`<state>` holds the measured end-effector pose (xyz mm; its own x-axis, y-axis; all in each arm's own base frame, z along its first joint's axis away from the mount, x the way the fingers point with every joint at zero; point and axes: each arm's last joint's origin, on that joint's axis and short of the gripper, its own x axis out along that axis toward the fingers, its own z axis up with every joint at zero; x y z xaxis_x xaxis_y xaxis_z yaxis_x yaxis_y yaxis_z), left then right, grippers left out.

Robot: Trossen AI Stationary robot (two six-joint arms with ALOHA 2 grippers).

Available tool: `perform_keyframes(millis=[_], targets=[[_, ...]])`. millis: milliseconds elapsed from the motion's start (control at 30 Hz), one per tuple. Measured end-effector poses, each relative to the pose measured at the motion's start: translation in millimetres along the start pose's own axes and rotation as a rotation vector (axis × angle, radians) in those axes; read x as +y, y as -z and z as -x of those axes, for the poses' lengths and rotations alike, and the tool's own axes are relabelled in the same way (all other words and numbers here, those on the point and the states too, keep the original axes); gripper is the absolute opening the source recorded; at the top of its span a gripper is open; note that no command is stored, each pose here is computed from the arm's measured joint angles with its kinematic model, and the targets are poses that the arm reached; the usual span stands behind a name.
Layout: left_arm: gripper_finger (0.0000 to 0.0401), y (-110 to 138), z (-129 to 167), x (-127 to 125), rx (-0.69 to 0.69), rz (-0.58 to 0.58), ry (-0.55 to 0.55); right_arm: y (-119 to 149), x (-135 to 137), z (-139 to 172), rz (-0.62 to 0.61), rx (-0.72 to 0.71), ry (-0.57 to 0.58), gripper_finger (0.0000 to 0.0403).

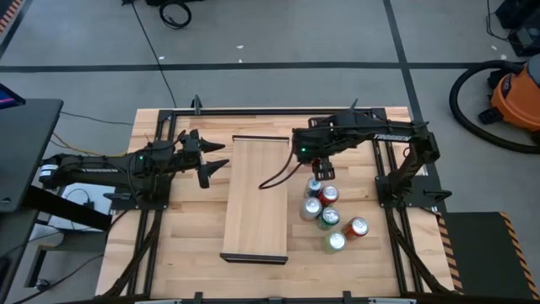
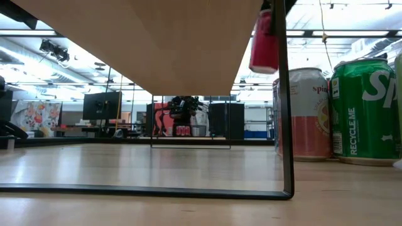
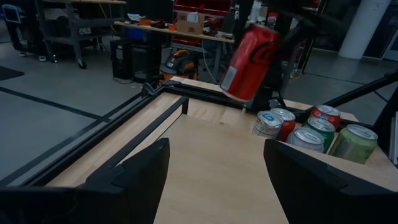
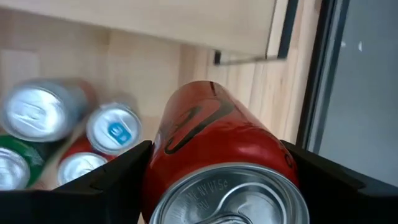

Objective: Place canned beverage on shelf
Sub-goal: Put the red soda can on the shelf

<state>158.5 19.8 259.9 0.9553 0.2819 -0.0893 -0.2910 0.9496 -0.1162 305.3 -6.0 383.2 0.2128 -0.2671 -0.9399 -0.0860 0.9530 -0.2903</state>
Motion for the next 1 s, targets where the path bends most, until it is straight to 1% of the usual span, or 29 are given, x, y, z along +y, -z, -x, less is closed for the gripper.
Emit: perform_keyframes(millis=[200,433,633,800,867,1000], targets=[[0.0272,0,0,0,0.001,0.000,0.000,-18,4,7,0.055,-0.054,-0.023,0.0327],[0.0272,0,0,0,0.001,0.000,0.000,-45,11,-11,0.159,-0.042,-0.066,0.0327],[0.0272,1,0,0,0.007,-0.001,-0.001,-59,10,-10,0.222,-0.084,-0.068,0.0327],[0.0272,1,0,0,0.014,0.006,-0.002,-66,0,-11,0.217,-0.156,-0.079,0.0327],[0.0272,1,0,0,0.015,0.023,0.000,-68,-7,-12,0.202,-0.189,-0.092,0.0327],[0.0272,2,0,-1,0.017,0.063,0.017,-67,-22,-16,0.152,-0.206,-0.113,0.0327]])
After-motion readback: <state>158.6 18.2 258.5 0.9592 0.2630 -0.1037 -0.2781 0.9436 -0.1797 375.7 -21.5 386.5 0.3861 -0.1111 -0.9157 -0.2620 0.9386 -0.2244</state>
